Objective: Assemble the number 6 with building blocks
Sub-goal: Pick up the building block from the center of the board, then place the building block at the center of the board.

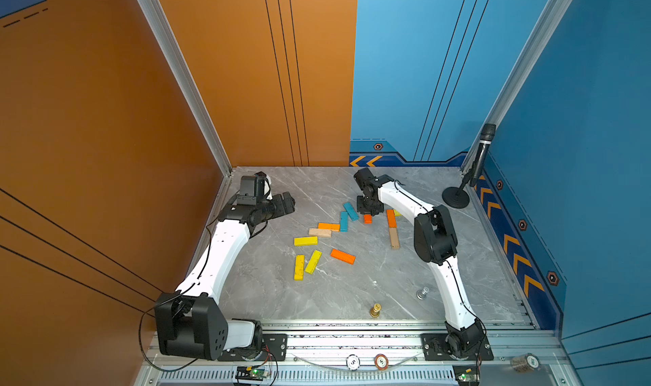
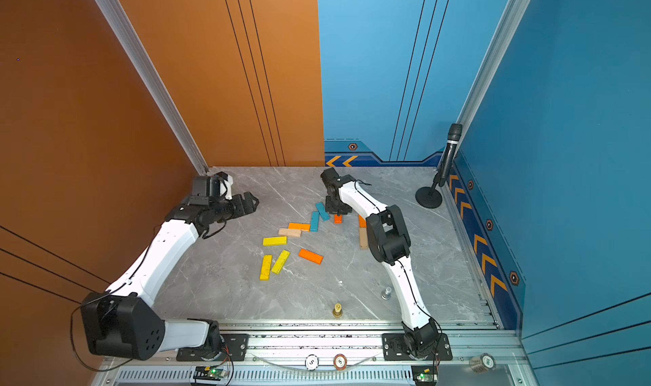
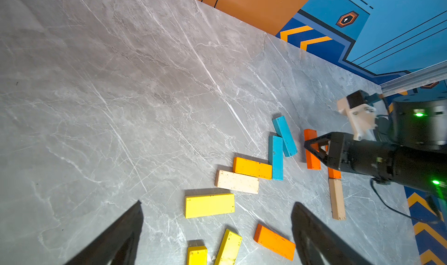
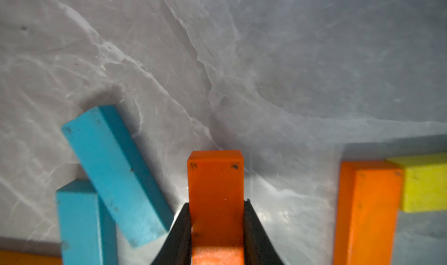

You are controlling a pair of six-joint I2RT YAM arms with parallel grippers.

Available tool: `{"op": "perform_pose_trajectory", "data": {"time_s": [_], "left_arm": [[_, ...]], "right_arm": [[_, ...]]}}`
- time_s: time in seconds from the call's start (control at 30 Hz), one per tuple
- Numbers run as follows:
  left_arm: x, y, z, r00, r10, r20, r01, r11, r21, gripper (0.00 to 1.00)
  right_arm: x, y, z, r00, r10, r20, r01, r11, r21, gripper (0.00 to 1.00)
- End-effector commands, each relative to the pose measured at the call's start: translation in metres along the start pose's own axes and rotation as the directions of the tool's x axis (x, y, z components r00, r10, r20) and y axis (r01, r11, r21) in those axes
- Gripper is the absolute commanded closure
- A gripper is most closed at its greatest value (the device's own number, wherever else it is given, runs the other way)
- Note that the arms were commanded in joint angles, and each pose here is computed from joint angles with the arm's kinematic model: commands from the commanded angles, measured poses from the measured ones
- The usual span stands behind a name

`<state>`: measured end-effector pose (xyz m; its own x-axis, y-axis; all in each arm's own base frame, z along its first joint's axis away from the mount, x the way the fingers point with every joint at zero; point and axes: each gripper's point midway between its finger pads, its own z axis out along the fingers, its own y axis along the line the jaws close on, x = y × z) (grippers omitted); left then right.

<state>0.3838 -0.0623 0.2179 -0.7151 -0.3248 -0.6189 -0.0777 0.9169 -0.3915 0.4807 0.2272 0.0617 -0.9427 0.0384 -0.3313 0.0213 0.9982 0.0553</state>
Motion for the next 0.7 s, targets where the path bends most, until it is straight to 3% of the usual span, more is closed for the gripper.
{"op": "perform_pose_trajectory", "data": {"time_s": [0.0, 0.2, 0.4, 0.67], "left_arm": [[0.002, -0.003, -0.003, 1.0, -0.007, -0.003, 0.007, 1.0, 0.025, 0.05], [0.007, -0.013, -0.002, 1.0, 0.007, -0.015, -0.006, 0.999, 0.045, 0.05], [0.014, -0.024, 0.0, 0.999, 0.027, -0.031, -0.025, 0.997, 0.067, 0.05], [0.019, -0.032, 0.001, 0.998, 0.04, -0.044, -0.036, 0.996, 0.085, 0.04]], "right_arm": [[-0.006, -0.011, -0.059, 0.997, 0.041, 0.057, -0.038, 0.998, -0.053, 0.76], [0.029, -0.077, -0.086, 0.956, 0.279, 0.088, -0.276, 0.96, -0.042, 0.75], [0.075, -0.157, -0.091, 0.788, 0.6, 0.133, -0.599, 0.799, -0.056, 0.75], [0.096, -0.18, -0.076, 0.634, 0.764, 0.116, -0.765, 0.642, -0.049, 0.74]]}}
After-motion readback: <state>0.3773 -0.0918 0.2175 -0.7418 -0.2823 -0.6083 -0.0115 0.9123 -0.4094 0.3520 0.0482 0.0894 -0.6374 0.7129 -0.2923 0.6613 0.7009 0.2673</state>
